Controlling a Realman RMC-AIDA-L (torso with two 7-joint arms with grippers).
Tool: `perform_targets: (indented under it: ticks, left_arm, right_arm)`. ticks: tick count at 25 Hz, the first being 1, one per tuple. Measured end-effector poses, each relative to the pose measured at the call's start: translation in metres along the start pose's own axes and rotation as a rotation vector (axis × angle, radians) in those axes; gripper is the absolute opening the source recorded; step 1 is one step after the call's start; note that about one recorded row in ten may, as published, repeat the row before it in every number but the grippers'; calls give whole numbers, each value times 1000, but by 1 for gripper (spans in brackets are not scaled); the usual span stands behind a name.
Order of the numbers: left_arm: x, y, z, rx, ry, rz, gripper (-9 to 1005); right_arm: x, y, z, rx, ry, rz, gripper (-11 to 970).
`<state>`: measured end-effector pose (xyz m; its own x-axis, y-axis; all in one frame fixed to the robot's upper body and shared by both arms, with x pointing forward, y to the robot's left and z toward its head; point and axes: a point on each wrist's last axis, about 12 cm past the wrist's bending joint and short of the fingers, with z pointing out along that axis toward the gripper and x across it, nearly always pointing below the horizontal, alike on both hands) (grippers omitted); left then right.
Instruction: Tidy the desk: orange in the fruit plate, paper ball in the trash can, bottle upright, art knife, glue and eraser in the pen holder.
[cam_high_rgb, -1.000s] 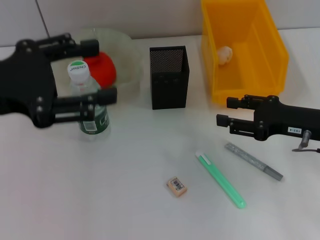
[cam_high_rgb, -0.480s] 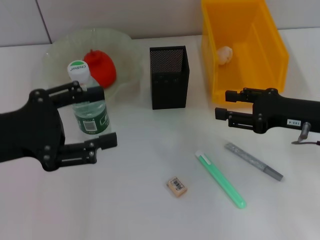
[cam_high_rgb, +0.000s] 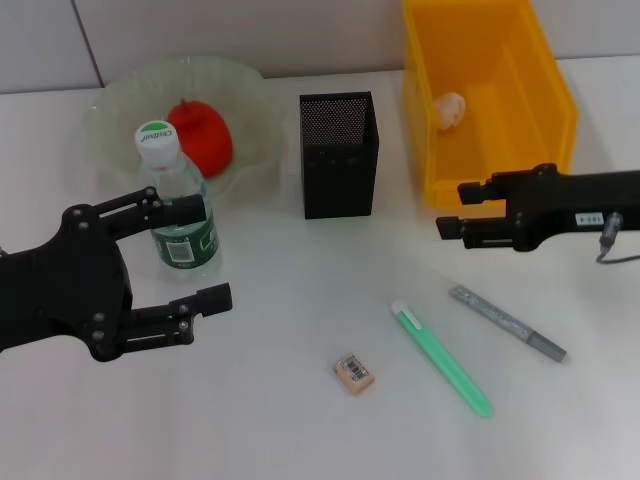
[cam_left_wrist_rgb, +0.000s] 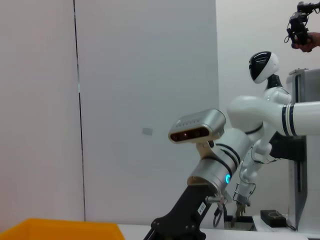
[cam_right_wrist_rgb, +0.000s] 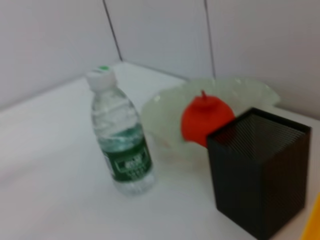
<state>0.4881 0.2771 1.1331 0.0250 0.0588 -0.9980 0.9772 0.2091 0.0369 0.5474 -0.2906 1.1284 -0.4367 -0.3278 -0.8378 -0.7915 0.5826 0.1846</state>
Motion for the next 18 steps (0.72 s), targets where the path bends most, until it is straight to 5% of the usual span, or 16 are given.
perform_targets:
  ticks: [18]
  left_arm:
    - [5,-1,2,0,-6,-16,801]
  right_arm:
    - [-72,45,20,106,438,-101,628]
